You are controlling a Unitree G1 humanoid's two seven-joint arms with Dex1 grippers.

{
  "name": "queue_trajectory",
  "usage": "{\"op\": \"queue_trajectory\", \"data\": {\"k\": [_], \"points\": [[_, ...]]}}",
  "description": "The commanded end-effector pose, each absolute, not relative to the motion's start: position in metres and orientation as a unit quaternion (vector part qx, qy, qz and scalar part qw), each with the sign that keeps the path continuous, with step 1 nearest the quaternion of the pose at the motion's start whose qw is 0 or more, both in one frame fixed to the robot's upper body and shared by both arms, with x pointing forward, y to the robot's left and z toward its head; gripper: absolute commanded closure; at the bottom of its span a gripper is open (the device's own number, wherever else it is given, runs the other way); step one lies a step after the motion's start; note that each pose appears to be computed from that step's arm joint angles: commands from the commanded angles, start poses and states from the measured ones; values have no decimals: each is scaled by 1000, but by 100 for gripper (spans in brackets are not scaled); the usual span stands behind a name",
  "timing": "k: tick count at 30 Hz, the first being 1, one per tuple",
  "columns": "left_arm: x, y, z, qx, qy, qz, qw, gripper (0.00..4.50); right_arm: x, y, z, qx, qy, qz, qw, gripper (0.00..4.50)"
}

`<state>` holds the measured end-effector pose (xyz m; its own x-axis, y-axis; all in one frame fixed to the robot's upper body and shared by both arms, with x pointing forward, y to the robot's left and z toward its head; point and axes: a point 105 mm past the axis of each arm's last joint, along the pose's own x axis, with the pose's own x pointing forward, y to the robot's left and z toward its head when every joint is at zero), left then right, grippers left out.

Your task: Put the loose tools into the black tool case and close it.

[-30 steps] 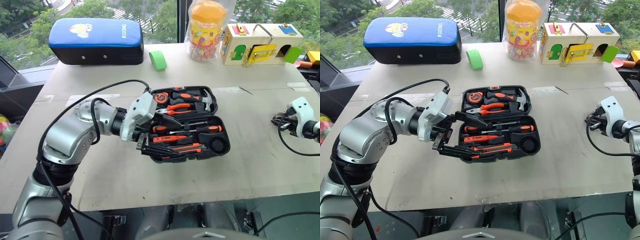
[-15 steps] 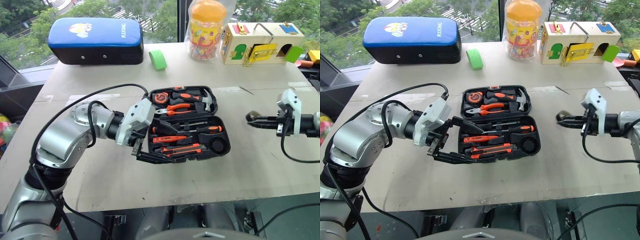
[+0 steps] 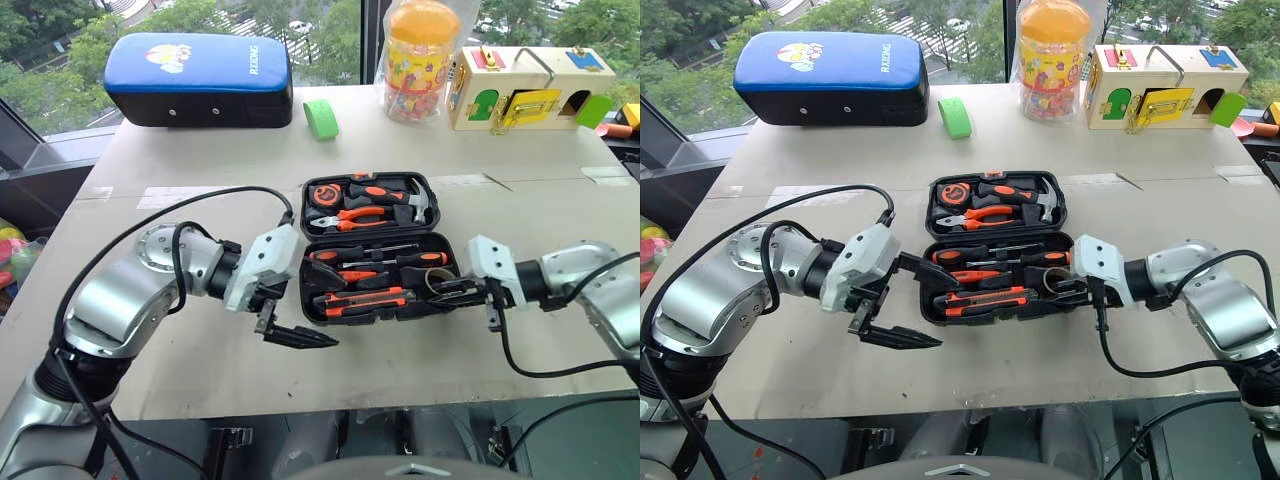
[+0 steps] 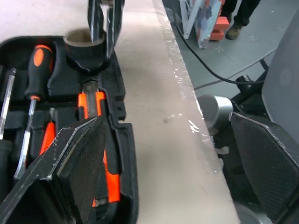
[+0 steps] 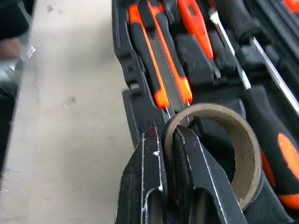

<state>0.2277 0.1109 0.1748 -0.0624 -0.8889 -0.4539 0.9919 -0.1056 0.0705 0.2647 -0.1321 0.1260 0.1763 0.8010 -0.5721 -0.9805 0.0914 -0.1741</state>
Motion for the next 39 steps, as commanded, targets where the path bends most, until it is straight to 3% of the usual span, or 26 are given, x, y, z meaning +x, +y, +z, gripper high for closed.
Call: {"op": "queue_trajectory", "data": {"k": [1, 11, 19, 24, 29, 31, 36, 37, 39], "points": [[229, 111, 180, 205, 114, -714, 659, 0, 267, -135, 122, -294, 167, 613, 714, 443], [231, 106, 190, 204, 104, -712, 664, 0, 262, -136, 108, -295, 185, 618, 704, 443], [237, 106, 196, 206, 104, -704, 671, 0, 248, -131, 137, -286, 171, 643, 690, 127], [245, 114, 194, 202, 109, -683, 693, 0, 259, -141, 168, -267, 161, 620, 720, 127], [266, 153, 179, 172, 138, -584, 781, 0, 304, -170, 180, -222, 149, 540, 798, 127], [272, 177, 169, 167, 151, -535, 814, 52, 319, -181, 176, -220, 150, 513, 816, 179], [281, 216, 137, 178, 191, -452, 853, 252, 342, -193, 151, -248, 163, 493, 818, 392], [285, 220, 130, 182, 196, -439, 857, 319, 346, -193, 143, -267, 164, 493, 812, 449], [295, 220, 118, 186, 198, -425, 863, 367, 350, -189, 128, -306, 165, 507, 789, 450]]}}
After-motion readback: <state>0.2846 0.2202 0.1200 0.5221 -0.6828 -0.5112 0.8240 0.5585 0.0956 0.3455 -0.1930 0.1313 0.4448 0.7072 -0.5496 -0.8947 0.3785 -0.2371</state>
